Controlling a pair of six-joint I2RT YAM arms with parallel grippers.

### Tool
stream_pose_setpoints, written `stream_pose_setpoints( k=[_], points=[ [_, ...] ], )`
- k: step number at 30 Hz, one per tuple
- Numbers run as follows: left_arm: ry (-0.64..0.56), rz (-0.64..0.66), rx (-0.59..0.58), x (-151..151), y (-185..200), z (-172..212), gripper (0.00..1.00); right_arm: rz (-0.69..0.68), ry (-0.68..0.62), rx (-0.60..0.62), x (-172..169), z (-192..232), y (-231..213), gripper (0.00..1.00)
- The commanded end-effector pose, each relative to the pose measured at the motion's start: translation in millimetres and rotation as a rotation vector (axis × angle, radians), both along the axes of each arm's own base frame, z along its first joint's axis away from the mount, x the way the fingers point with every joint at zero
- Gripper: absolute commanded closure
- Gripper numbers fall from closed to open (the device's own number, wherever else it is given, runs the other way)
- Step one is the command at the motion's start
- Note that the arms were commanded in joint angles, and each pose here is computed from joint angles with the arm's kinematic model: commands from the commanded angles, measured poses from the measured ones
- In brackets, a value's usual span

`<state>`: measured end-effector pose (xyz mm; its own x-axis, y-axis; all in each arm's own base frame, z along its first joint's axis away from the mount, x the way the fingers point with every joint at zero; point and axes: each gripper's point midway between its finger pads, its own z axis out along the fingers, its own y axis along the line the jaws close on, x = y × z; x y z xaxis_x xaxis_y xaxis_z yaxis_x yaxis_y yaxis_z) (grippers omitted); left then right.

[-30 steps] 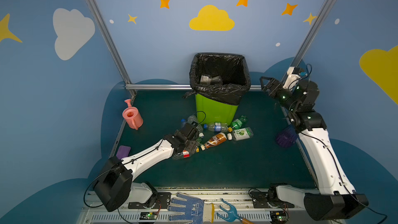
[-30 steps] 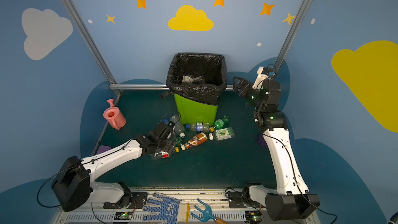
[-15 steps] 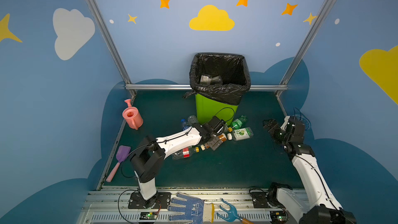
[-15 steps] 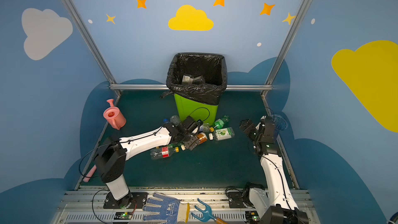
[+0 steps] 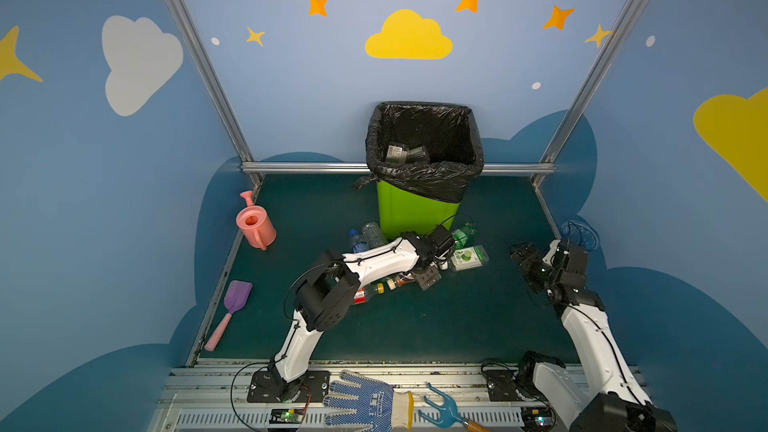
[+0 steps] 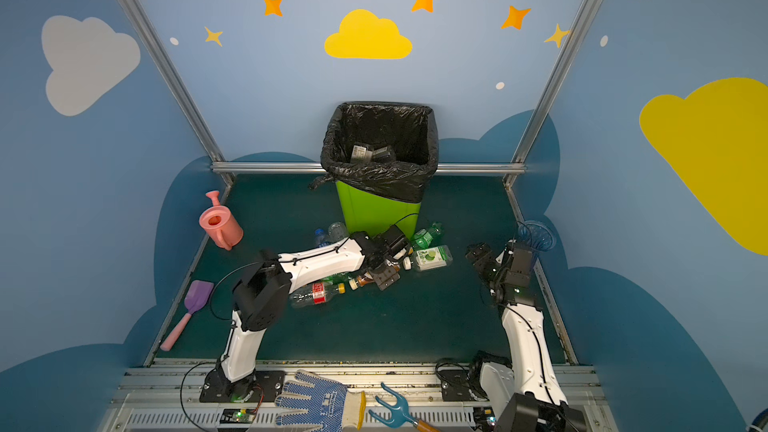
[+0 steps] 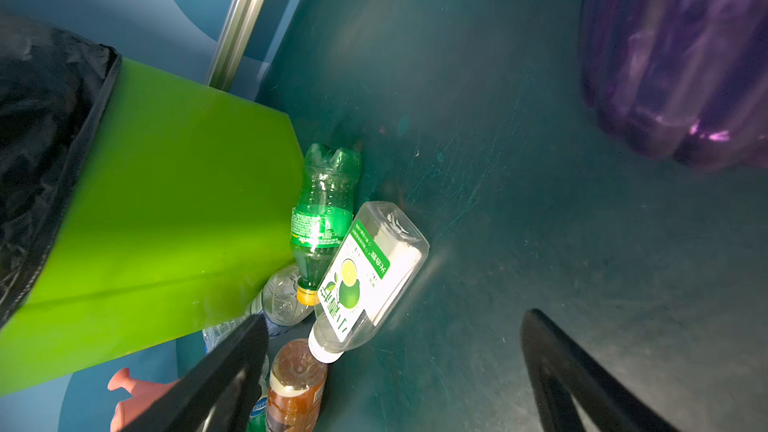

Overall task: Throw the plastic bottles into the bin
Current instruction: 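Close the left gripper on the Nescafe bottle, then lift the Nescafe bottle with the left gripper and release it into the bin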

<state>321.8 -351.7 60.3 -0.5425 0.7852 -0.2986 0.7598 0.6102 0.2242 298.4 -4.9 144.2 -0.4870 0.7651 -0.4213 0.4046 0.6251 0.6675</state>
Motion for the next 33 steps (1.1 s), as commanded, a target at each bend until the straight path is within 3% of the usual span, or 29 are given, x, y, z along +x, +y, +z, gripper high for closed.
stream_pose_setpoints(
  k=[1,13,18,20,26,29,33],
  points=[
    [0.015,0.000,0.077,-1,10,-5,0.14,0.001,0.015,0.024,-1,-7,1,0.06],
    [0.051,-0.010,0.105,-5,7,-20,0.27,-0.003,0.027,0.059,2,-12,0,0.06],
    [0.048,-0.012,0.080,-8,0,-8,0.46,-0.003,0.032,0.066,2,-13,0,0.06],
    [0.021,-0.015,0.039,-9,-6,7,0.49,-0.006,0.031,0.067,2,-13,-1,0.06],
    [-0.126,-0.031,-0.157,-7,-21,100,0.52,-0.009,0.016,0.075,4,-8,-2,0.06],
    [-0.285,-0.052,-0.334,-6,-20,187,0.55,-0.010,0.006,0.075,7,-3,-3,0.06],
    [-0.602,-0.125,-0.566,-9,-6,318,0.55,-0.006,-0.012,0.084,12,3,-2,0.06]
  ],
)
